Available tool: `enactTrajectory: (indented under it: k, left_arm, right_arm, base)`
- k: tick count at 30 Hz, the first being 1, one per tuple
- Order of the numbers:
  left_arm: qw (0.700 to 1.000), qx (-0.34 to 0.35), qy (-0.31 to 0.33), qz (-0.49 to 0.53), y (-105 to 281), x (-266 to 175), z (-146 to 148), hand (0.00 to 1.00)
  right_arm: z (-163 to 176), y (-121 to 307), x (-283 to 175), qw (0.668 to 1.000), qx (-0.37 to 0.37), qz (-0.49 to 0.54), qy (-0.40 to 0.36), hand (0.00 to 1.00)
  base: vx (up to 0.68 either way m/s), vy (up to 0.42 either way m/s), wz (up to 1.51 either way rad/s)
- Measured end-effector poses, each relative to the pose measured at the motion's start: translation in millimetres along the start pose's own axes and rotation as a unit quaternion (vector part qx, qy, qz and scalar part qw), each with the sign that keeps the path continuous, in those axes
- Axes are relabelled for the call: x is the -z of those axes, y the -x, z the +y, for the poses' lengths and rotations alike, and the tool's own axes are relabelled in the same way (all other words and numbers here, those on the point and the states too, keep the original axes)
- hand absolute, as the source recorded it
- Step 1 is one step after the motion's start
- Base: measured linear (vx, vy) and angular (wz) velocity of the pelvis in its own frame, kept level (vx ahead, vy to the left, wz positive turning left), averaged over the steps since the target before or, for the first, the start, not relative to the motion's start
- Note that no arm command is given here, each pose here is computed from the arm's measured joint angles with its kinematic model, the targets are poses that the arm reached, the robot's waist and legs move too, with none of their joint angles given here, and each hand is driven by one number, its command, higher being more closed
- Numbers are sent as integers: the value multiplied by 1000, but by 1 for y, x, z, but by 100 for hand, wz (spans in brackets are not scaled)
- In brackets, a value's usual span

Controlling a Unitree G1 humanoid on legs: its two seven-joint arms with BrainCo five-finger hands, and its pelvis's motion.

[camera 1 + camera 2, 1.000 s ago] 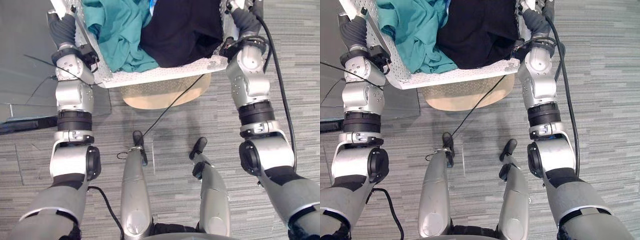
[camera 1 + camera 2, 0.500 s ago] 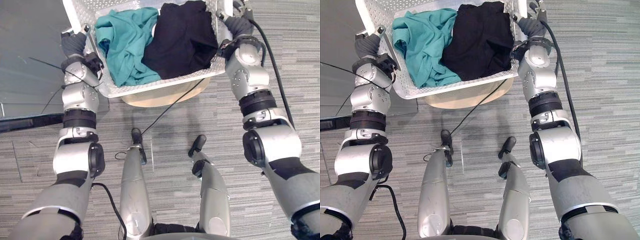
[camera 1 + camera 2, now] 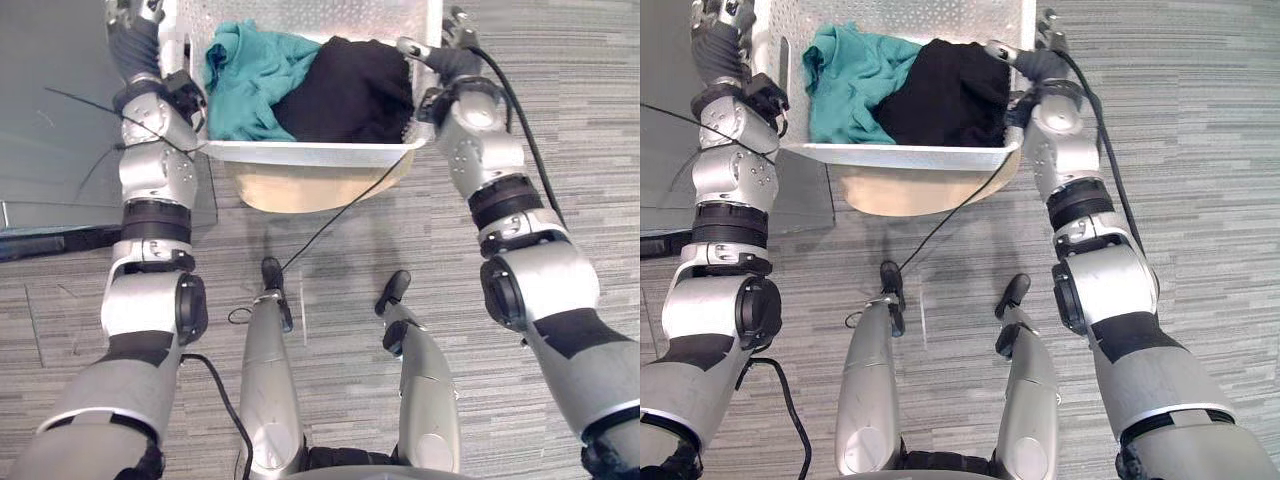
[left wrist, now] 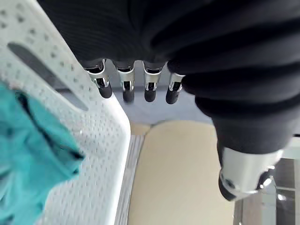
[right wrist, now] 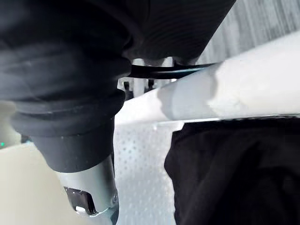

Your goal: Pick up the laundry basket with both hands and put the clothes into the washing machine.

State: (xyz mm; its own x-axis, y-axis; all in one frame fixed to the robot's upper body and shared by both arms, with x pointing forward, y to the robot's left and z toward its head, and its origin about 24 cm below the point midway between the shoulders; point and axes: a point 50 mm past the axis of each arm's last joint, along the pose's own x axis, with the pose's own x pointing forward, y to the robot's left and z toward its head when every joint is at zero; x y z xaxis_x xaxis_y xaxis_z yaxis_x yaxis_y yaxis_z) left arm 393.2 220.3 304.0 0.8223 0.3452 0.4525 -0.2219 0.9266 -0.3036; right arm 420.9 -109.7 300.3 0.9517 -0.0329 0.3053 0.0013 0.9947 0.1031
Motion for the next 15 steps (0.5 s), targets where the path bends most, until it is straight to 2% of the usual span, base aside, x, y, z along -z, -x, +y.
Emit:
enactTrajectory:
  k: [15]
  left_arm:
    - [1000, 18, -2, -1, 1, 0, -1, 0]
  right_arm:
    - [1, -2, -17, 1000, -10, -24, -6, 0]
  base:
    - [-4, -20, 1]
